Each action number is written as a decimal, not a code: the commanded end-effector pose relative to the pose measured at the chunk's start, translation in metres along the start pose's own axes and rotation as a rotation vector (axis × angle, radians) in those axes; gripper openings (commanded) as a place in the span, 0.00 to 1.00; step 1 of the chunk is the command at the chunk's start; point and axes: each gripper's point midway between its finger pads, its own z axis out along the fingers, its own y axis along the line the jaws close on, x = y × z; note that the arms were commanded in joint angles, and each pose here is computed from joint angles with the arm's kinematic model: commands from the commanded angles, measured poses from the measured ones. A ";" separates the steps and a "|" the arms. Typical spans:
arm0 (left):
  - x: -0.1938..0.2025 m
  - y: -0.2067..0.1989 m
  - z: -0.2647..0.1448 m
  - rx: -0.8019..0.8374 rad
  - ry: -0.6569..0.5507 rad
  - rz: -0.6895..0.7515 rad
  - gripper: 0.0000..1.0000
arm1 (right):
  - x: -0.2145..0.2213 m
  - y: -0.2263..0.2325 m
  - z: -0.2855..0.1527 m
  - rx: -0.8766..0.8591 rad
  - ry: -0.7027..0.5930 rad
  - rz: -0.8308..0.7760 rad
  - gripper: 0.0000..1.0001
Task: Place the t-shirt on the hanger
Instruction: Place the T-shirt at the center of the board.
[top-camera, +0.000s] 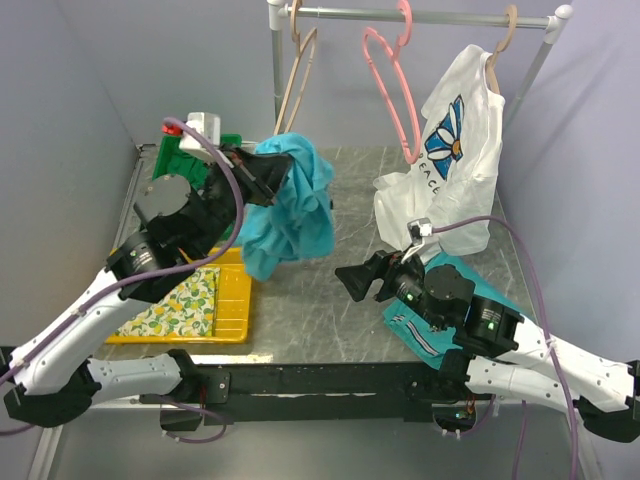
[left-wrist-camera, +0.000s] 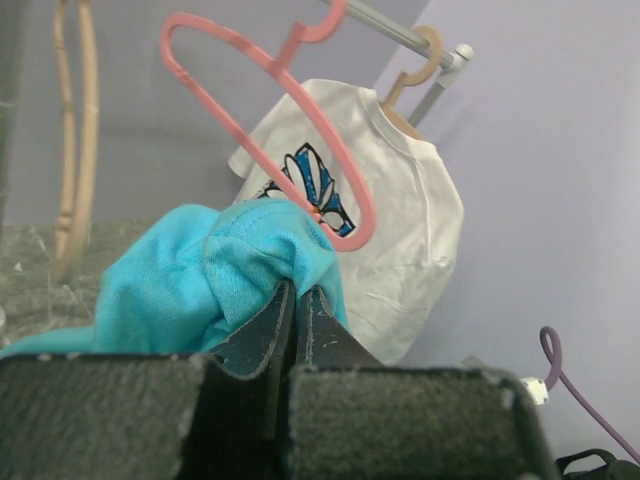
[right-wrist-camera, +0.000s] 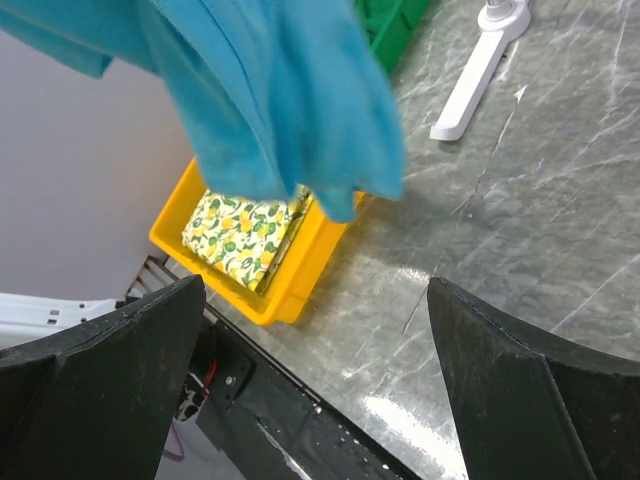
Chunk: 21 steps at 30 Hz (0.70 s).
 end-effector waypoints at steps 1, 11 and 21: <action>-0.038 -0.019 -0.005 -0.017 -0.141 -0.027 0.01 | -0.021 0.003 -0.007 -0.006 -0.073 0.033 1.00; 0.152 0.094 -0.023 -0.321 0.205 -0.014 0.01 | 0.013 -0.036 -0.007 0.107 -0.032 0.030 1.00; 0.266 0.176 -0.120 -0.481 0.452 -0.121 0.51 | 0.102 -0.083 0.010 0.214 0.151 0.047 0.97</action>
